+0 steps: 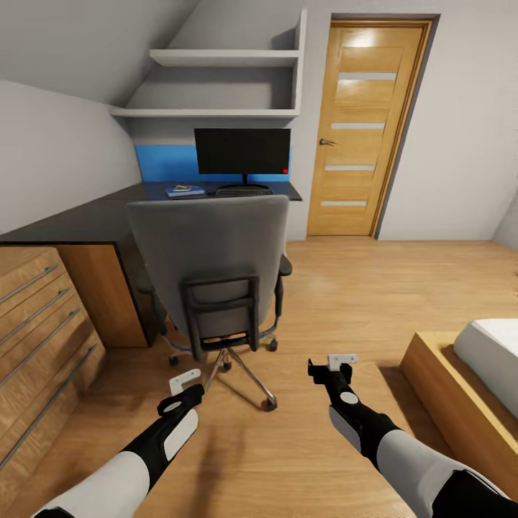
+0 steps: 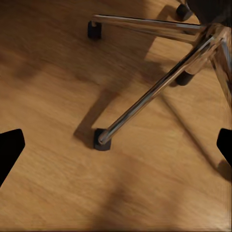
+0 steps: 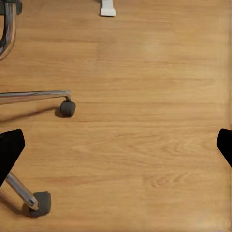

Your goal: In the bedroom, organize the workspace by keeping the computer under the desk, ensuring the monitor is on the desk, placing the keyboard on the desk next to the monitor, placing the mouse on the desk next to the keyboard, moving the folder from the swivel chair onto the desk next to the mouse, stacking the notebook on top of the folder with the pen on top of the notebook, and positioning the swivel chair next to the desk.

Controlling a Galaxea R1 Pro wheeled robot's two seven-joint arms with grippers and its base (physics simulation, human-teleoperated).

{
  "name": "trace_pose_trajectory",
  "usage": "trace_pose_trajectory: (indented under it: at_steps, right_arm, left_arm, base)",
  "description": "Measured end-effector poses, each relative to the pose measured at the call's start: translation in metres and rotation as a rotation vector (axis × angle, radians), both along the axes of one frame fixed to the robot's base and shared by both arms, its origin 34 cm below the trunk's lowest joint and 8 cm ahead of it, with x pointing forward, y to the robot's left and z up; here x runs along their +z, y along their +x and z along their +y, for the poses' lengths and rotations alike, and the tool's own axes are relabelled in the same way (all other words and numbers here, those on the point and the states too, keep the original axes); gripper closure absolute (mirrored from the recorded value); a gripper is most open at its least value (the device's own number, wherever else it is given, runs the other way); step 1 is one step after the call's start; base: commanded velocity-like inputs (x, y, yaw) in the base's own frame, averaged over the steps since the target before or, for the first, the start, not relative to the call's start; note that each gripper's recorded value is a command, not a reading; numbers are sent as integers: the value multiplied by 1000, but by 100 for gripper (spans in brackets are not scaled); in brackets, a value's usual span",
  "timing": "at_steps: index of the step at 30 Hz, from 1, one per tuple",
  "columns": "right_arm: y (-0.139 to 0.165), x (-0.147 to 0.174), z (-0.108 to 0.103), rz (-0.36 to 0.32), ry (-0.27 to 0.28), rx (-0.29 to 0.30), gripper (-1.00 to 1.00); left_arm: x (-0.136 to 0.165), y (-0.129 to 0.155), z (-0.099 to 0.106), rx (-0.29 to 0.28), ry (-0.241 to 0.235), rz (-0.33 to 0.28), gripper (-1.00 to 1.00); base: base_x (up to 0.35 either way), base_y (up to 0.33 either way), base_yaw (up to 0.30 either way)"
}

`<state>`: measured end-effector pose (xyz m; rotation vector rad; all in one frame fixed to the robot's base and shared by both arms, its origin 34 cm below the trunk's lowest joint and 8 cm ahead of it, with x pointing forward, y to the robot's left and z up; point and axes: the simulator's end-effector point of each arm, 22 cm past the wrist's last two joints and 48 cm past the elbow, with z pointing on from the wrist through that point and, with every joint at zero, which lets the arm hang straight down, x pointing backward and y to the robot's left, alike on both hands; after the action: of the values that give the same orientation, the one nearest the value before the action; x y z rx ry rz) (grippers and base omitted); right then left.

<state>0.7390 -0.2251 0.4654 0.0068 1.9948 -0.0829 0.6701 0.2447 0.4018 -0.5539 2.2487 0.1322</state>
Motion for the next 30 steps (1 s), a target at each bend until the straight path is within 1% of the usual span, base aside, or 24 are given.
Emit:
trace_pose_trajectory:
  at_steps: [7, 25, 29, 30]
  right_arm:
    - [0, 1, 3, -6, 0, 5, -100]
    - [0, 2, 6, -11, 0, 10, -100]
    - [0, 2, 7, -11, 1, 11, -100]
    - [0, 2, 8, -11, 1, 12, -100]
  left_arm:
    - [0, 0, 0, 0, 0, 0, -100]
    - [0, 0, -2, -1, -2, 0, -100]
    - [1, 0, -11, -16, -4, -2, -100]
    - [1, 0, -20, -28, -7, -2, -100]
  base:
    - [-13, -51, 153]
    - [-1, -3, 266]
    - [0, 0, 157]
    - [0, 0, 72]
